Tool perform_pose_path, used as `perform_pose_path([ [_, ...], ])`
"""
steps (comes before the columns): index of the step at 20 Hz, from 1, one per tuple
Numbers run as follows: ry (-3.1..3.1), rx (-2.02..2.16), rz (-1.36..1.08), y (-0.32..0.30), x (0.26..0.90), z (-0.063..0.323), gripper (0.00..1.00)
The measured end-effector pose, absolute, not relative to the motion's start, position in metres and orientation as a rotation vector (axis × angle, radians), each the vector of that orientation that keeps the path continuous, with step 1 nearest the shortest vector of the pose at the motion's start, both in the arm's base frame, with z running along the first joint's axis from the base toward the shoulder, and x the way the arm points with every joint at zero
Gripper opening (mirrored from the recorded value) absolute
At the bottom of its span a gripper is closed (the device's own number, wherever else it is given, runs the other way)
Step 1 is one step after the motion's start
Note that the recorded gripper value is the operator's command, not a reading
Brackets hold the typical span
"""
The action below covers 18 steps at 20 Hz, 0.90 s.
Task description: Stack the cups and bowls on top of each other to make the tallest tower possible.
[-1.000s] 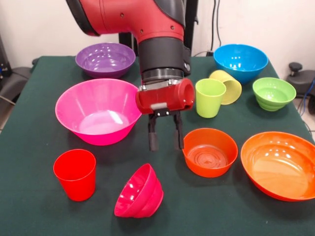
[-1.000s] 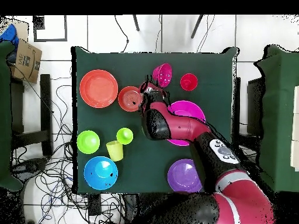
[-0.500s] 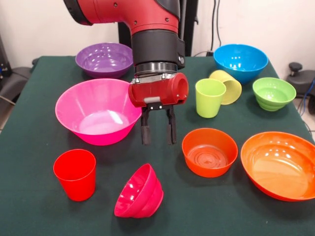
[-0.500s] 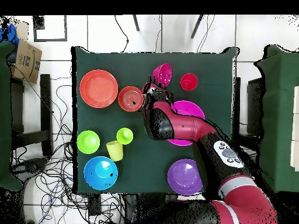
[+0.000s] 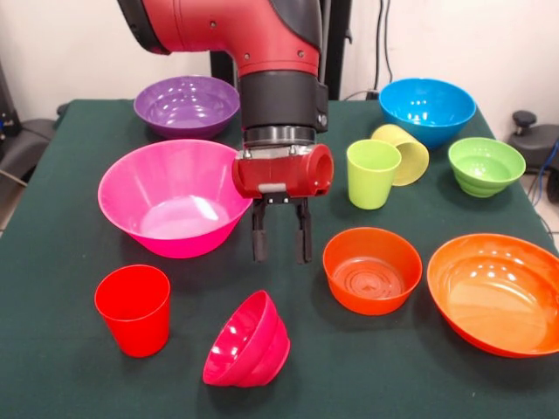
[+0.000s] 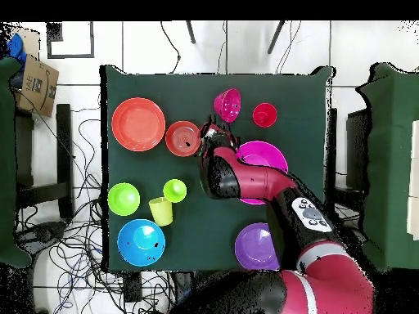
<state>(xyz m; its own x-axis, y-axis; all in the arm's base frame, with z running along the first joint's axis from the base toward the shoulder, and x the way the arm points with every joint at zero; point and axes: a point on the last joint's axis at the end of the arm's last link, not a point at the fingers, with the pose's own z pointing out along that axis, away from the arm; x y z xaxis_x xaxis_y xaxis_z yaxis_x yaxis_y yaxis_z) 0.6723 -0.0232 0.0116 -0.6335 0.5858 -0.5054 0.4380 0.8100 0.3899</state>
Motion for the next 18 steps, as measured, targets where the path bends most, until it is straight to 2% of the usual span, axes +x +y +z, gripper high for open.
perform_pose_path([
  [10,2.391,0.749,0.24,-0.032,0.658,-0.022,1.0],
  [18,2.404,0.738,0.173,-0.048,0.651,-0.032,1.0],
])
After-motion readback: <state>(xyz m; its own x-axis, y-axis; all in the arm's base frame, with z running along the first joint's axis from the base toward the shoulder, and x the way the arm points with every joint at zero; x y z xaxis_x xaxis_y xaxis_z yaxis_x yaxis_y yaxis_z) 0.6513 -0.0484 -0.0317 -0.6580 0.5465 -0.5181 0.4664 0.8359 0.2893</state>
